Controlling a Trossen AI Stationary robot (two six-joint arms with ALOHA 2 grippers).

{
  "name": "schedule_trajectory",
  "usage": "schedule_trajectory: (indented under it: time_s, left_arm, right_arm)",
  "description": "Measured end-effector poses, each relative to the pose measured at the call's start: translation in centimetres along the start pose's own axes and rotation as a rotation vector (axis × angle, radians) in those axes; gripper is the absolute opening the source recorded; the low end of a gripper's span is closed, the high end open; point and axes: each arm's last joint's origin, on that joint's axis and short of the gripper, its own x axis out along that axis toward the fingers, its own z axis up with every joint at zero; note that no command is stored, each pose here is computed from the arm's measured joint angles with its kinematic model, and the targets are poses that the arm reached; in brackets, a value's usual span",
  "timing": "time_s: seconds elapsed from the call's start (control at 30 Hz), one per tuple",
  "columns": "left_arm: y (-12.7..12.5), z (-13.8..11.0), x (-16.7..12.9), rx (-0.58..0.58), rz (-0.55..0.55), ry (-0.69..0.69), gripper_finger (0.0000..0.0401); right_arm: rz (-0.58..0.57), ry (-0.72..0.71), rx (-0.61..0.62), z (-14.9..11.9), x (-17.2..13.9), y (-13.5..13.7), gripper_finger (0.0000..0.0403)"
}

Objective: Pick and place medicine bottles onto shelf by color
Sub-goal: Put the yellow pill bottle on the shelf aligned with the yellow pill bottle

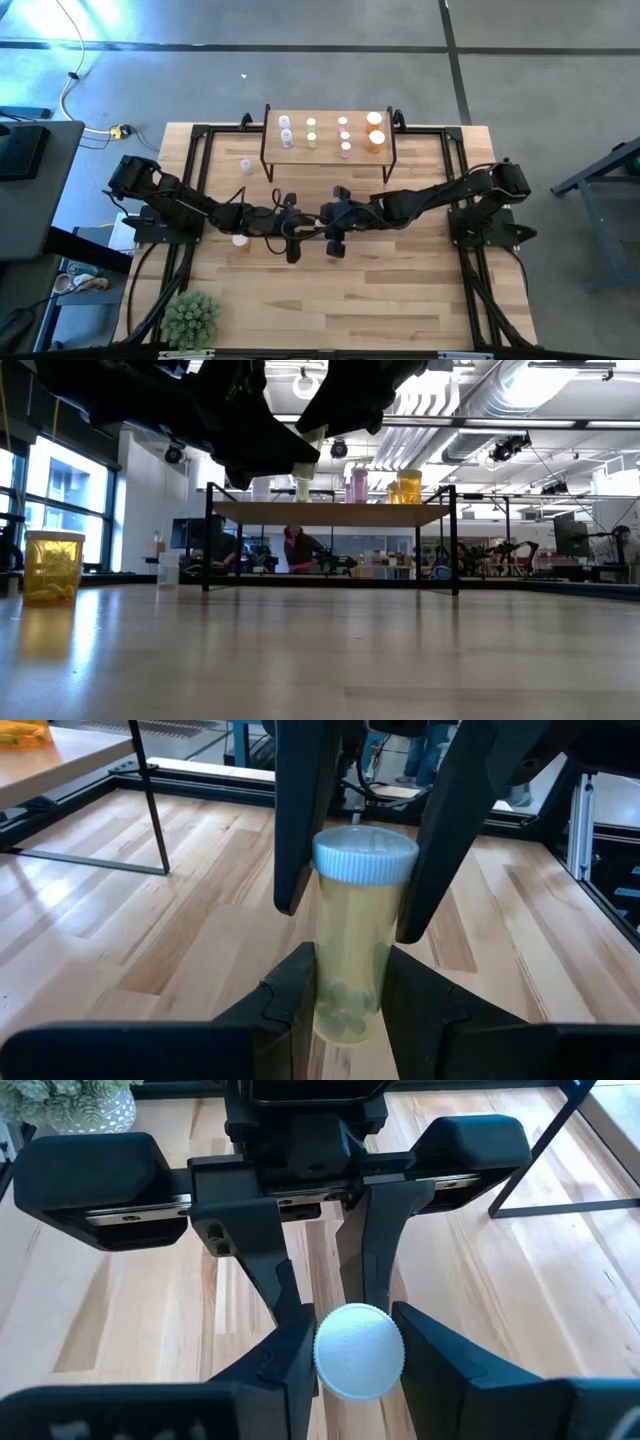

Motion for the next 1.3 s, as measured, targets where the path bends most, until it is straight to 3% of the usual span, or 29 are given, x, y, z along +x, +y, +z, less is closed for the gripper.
schedule_trajectory:
  time_s: [0.33,0.57,0.7,0.9,1.1,1.3]
  left_arm:
    - [0.2,0.0,0.0,0.006,0.004,0.0,0.0096]
    - [0.2,0.0,0.1,0.069,0.001,0.001,0.0167]
    - [0.4,0.3,-0.1,0.068,0.053,-0.008,0.0207]
    - [1.3,1.2,-1.0,0.07,0.105,0.018,0.0237]
    - [2.6,2.2,-2.2,0.066,0.121,0.05,0.0239]
    - [4.4,3.2,-3.8,0.114,0.151,0.094,0.0239]
  right_arm:
    - [-0.001,0.002,0.01,0.0,0.0,-0.2,0.0109]
    - [0.003,0.007,0.035,0.0,0.1,-0.6,0.0109]
    - [-0.014,0.038,0.03,0.2,0.1,-1.2,0.0109]
    - [-0.039,0.055,0.024,1.8,-0.7,-2.2,0.0108]
    - [-0.088,0.029,-0.028,4.3,-2.1,-3.6,0.0108]
    - [-0.153,-0.039,-0.057,7.1,-3.4,-6.8,0.0108]
